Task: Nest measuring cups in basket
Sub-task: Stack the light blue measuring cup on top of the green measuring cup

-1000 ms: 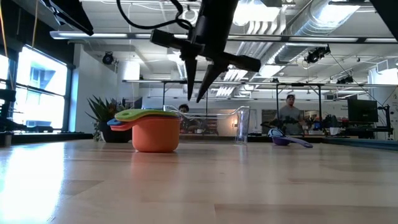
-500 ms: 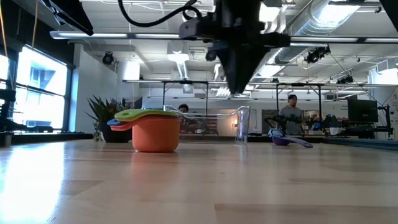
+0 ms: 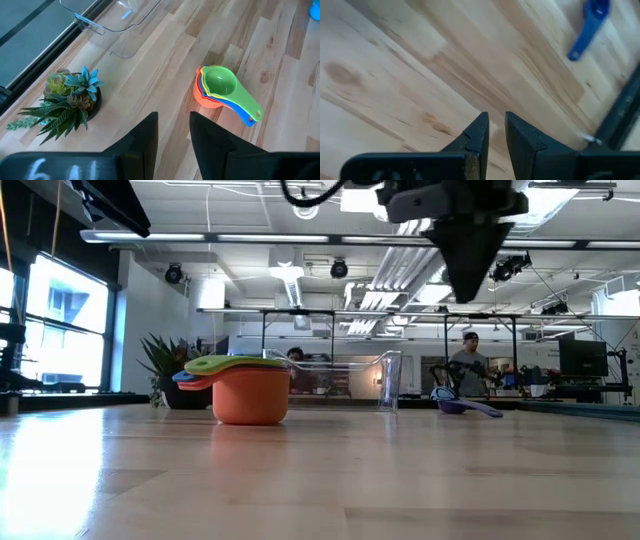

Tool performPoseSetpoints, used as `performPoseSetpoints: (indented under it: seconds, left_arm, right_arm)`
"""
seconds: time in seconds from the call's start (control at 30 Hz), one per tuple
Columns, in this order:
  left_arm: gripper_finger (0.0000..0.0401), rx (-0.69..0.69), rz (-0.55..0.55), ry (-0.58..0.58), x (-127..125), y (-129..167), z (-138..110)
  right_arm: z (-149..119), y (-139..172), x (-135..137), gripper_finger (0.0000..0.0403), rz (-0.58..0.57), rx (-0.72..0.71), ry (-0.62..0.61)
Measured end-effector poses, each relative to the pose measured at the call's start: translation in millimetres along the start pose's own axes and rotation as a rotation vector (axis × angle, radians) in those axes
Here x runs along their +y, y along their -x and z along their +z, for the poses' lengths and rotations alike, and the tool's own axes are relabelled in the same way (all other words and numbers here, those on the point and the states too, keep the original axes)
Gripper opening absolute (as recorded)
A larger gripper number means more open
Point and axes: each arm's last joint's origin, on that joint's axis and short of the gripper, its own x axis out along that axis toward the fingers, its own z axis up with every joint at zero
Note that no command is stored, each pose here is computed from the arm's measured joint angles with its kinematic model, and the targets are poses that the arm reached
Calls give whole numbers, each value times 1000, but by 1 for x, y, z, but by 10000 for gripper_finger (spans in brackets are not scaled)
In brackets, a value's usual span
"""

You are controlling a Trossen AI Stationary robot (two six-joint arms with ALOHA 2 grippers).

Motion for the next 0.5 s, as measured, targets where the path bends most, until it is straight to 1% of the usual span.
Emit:
performPoseSetpoints:
  seconds: [0.1, 0.17, 0.4, 0.5]
  left_arm:
    - [104, 1, -1, 0, 0, 0, 0]
    - [104, 2, -4, 1, 0, 0, 0]
    - [104, 3, -4, 41, 0, 0, 0]
    - [104, 3, -5, 51, 0, 0, 0]
  right_arm:
    - [-16, -1, -20, 55, -11, 5, -25]
    - [-28, -3, -32, 55, 10, 14, -58]
    - [-69, -3, -68, 55, 193, 47, -227]
    - [-85, -2, -79, 55, 229, 56, -290]
